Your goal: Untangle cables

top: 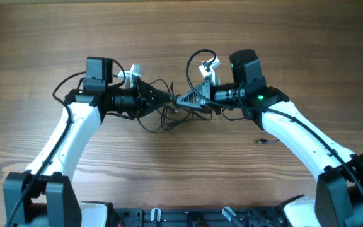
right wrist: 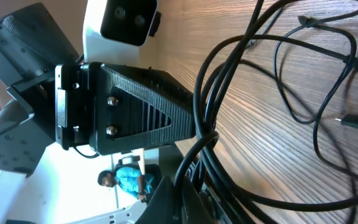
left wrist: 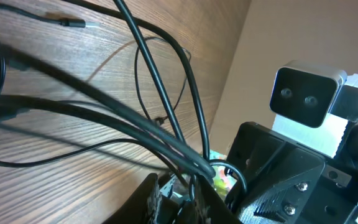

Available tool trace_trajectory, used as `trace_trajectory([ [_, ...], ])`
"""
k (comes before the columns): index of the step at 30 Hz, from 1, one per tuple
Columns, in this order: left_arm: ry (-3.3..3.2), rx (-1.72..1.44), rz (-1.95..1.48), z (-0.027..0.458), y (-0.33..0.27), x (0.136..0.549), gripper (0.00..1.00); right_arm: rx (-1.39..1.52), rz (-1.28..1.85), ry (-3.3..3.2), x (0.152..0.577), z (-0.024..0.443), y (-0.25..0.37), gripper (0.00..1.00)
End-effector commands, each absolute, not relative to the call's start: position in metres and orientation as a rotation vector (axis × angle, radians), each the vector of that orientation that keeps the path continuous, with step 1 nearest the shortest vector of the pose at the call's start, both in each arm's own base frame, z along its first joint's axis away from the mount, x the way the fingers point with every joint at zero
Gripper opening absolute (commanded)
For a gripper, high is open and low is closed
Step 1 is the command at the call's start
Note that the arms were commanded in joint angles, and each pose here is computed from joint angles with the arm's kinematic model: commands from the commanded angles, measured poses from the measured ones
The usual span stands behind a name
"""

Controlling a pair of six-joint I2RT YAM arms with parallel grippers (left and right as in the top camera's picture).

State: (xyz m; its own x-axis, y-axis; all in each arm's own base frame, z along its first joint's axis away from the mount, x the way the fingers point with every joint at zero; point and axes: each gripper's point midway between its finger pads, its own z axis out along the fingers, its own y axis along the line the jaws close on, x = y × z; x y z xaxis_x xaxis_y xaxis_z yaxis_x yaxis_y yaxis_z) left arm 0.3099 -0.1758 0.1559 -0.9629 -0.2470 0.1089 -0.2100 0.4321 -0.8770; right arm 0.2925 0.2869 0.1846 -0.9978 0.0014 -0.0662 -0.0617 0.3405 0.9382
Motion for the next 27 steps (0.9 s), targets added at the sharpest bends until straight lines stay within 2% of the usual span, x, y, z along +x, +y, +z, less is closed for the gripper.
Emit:
trace_trajectory([
  [1,2.617,-0.427,-1.643,0.162,-0.178,0.310,0.21,-0.094,1.816,2.516,0.286,0.192,0.290,0.04],
  [12,2.572,-0.351,-1.849,0.182,-0.188,0.298,0.22,-0.094,1.815,2.516,0.286,0.192,0.290,0.04],
  [27,2.641,-0.348,-1.738,0.169,-0.197,0.294,0.21,-0.093,1.817,2.517,0.286,0.192,0.290,0.04],
])
